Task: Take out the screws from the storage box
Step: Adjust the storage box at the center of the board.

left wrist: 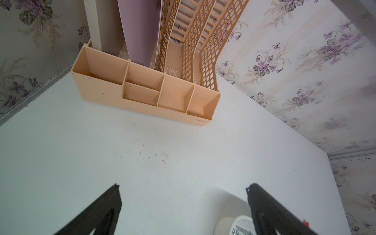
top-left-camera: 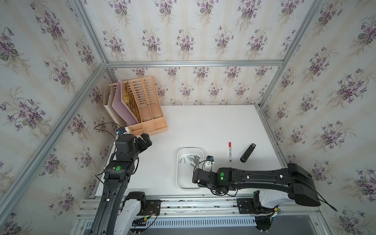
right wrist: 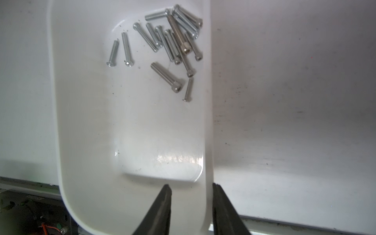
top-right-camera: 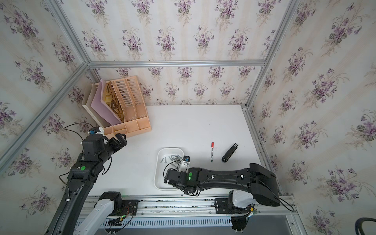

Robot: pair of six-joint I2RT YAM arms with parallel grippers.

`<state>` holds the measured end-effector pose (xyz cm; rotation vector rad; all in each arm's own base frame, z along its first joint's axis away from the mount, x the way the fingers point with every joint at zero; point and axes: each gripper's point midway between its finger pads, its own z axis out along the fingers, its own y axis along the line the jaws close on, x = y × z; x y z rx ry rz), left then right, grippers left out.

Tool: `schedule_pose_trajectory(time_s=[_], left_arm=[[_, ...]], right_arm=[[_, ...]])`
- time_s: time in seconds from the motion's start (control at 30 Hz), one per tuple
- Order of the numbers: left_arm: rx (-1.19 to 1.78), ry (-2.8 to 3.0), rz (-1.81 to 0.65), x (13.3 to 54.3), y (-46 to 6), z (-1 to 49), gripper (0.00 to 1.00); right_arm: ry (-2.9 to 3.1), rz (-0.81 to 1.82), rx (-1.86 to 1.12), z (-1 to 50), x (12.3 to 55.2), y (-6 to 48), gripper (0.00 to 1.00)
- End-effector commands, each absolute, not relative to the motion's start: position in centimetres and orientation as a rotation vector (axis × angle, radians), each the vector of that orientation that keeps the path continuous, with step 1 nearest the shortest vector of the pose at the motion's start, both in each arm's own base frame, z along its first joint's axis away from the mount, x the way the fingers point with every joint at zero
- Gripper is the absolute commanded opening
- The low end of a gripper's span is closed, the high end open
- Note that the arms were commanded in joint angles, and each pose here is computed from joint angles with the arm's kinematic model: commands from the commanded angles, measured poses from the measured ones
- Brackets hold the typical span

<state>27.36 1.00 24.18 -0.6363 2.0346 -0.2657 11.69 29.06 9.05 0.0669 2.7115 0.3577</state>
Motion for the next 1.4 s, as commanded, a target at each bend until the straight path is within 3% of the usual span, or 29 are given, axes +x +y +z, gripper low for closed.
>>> schedule_pose_trajectory(time_s=[0.0, 0.03, 0.07, 0.33, 0.47, 0.53, 0.6, 0.77, 1.07, 1.37], left_arm=[[-0.626, 2.020, -0.271, 27.6, 1.0, 24.8, 0.99], [-0.627, 2.019, -0.273, 27.6, 0.9, 24.8, 0.99], [-0.625, 2.019, -0.273, 27.6, 0.9, 24.8, 0.99], [-0.625, 2.023, -0.274, 27.6, 0.9, 24.8, 1.00], [-0.625, 2.024, -0.274, 27.7, 0.9, 24.8, 1.00], [-0.626, 2.027, -0.275, 27.7, 0.9, 24.7, 1.00], [-0.625, 2.026, -0.277, 27.7, 0.9, 24.7, 0.99], [-0.625, 2.029, -0.276, 27.7, 0.9, 24.7, 0.99], [-0.622, 2.037, -0.278, 27.9, 0.8, 24.6, 1.00], [-0.625, 2.040, -0.278, 27.9, 0.8, 24.5, 1.00]], right_arm=[[2.633, 0.195, -0.007, 10.2, 13.1, 27.3, 0.62], [2.621, 0.188, -0.002, 10.5, 13.4, 27.1, 0.74], [2.615, 0.182, -0.003, 10.5, 13.5, 26.9, 0.77], [2.677, 0.170, 0.001, 8.2, 14.2, 26.4, 0.66], [2.726, 0.167, -0.015, 7.0, 14.2, 26.7, 0.53], [2.740, 0.178, -0.029, 6.5, 14.1, 27.1, 0.42], [2.763, 0.170, -0.037, 5.8, 13.9, 27.3, 0.21], [2.809, 0.112, -0.054, 4.7, 13.6, 27.8, 0.00], [2.868, -0.073, 0.135, 5.2, 12.5, 25.6, 0.00], [2.902, -0.218, 0.077, 8.8, 11.5, 25.5, 0.00]])
